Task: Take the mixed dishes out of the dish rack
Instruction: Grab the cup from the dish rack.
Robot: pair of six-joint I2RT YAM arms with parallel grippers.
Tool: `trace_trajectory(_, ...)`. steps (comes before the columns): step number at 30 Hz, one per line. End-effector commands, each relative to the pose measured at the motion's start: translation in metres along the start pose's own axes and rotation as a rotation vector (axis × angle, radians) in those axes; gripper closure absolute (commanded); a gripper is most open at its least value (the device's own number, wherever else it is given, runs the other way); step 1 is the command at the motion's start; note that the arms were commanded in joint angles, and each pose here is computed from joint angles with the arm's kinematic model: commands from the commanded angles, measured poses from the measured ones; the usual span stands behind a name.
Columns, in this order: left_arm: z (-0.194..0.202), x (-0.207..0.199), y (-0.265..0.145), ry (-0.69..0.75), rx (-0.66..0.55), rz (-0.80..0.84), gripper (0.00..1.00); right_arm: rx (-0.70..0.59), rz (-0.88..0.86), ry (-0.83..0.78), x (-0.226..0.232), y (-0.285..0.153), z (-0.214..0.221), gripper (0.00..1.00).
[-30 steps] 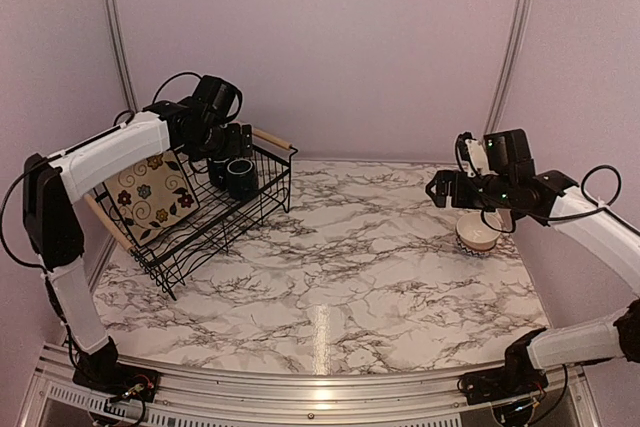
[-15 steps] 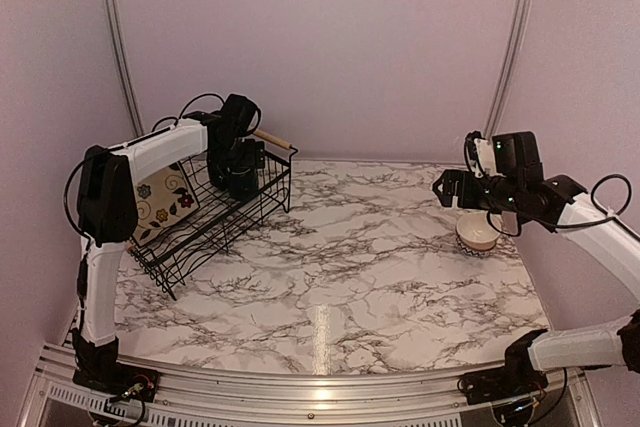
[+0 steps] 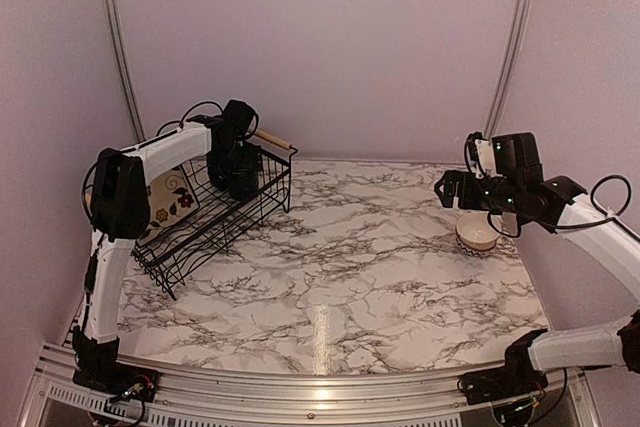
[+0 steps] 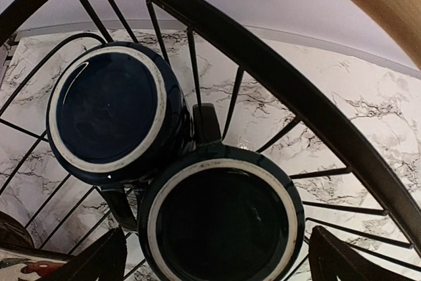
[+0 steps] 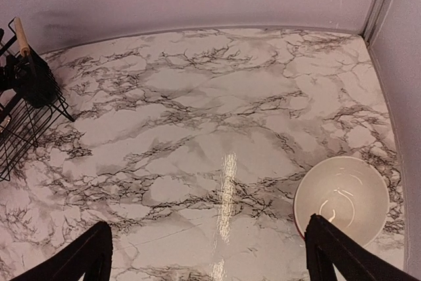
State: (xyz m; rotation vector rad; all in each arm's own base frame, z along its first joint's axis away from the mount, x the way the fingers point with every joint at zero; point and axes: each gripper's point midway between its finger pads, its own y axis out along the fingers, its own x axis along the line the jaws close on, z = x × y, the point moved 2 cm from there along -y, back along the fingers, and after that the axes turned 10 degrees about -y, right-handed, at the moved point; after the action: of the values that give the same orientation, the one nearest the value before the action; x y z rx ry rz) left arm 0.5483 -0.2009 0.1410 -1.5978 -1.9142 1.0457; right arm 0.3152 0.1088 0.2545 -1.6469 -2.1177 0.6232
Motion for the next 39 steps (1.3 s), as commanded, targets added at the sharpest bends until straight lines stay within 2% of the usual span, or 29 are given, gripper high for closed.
trace_trajectory(1,0.001,-0.005,0.009,0.000,0.022,0.032,0.01,-0.004,0.002,-0.014,0.002,0.001,-0.002,0.01)
trace_trajectory(20,0.001,0.005,0.036,0.023,0.019,-0.016,0.01,-0.010,-0.010,-0.006,0.004,0.002,-0.007,0.01)
trace_trajectory(26,0.000,0.006,0.044,0.027,0.022,-0.012,0.06,-0.010,-0.022,0.001,0.006,0.001,-0.009,0.01)
trace_trajectory(33,-0.006,0.003,0.027,0.015,0.022,0.024,0.30,-0.022,-0.019,0.009,0.005,-0.003,-0.014,0.01)
trace_trajectory(39,-0.002,0.017,0.000,0.011,0.031,0.006,0.44,-0.014,-0.036,0.021,0.008,0.000,-0.013,0.01)
